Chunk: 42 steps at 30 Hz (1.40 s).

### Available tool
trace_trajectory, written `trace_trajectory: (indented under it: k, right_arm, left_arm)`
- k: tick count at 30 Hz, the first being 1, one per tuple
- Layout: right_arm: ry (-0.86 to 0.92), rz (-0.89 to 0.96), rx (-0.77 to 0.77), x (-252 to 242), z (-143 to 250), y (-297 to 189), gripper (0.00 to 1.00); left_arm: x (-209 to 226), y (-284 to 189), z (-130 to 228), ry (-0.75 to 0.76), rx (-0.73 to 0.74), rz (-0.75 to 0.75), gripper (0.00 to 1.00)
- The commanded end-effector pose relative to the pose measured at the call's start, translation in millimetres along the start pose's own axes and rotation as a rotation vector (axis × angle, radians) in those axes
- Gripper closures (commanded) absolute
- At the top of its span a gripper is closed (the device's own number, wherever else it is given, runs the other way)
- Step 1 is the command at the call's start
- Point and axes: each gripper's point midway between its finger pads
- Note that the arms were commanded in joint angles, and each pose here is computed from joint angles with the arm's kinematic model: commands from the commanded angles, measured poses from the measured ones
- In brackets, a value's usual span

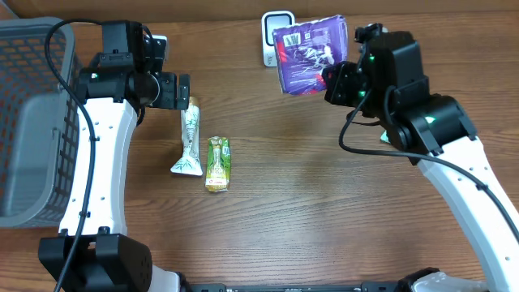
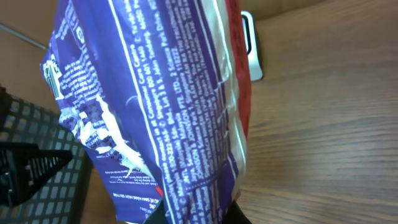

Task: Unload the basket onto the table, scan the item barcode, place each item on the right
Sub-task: 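Hold the purple box up in front of the white scanner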

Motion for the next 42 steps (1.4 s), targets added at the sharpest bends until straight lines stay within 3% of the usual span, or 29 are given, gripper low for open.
trace_trajectory:
  k: [1,10,11,16,21,23,28,33,42]
  right_arm:
    - [0.000,-0.018,-0.059,10,-13,-17,0.96]
    - [-0.044,-0.029,-0.076,14,-17,-9,0.96]
    - [-0.152,0.009,-0.140,14,-28,1,0.96]
    - [-0.251,0.354,-0.491,-10,-81,-1,0.96]
    - [-0.510,0.656,-0.809,13,-127,-15,0.96]
    - [-0.642,0.763,-0.858,22,-134,-5,0.96]
    - [-1.000,0.953,-0.839,24,-131,52,0.96]
    - [-1.427,1.008,-0.658,14,-102,129,0.96]
    - [-1.531,0.909,-0.664,3,-85,184,0.96]
  left_arm:
    - [2,-11,-4,-0.021,-0.029,-0.008,0.01]
    - [2,-11,-4,-0.021,-0.029,-0.008,0.00]
    - [2,-11,-4,-0.021,-0.029,-0.008,0.01]
    - [2,-11,-4,-0.021,-0.029,-0.008,0.00]
    - [3,-11,-4,-0.021,-0.029,-0.008,0.00]
    - [2,-11,-4,-0.021,-0.028,-0.007,0.01]
    - [2,-11,-4,-0.021,-0.029,-0.008,0.01]
    - [3,-11,-4,-0.021,-0.029,-0.008,0.00]
    - [2,-11,-4,-0.021,-0.028,-0.007,0.00]
Point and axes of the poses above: each gripper's point midway between its finger pads, its own y axis out along the fingers, its own x axis along the line the jaws close on, z = x × y, and after that the axes turned 7 degrees about y, right-handed
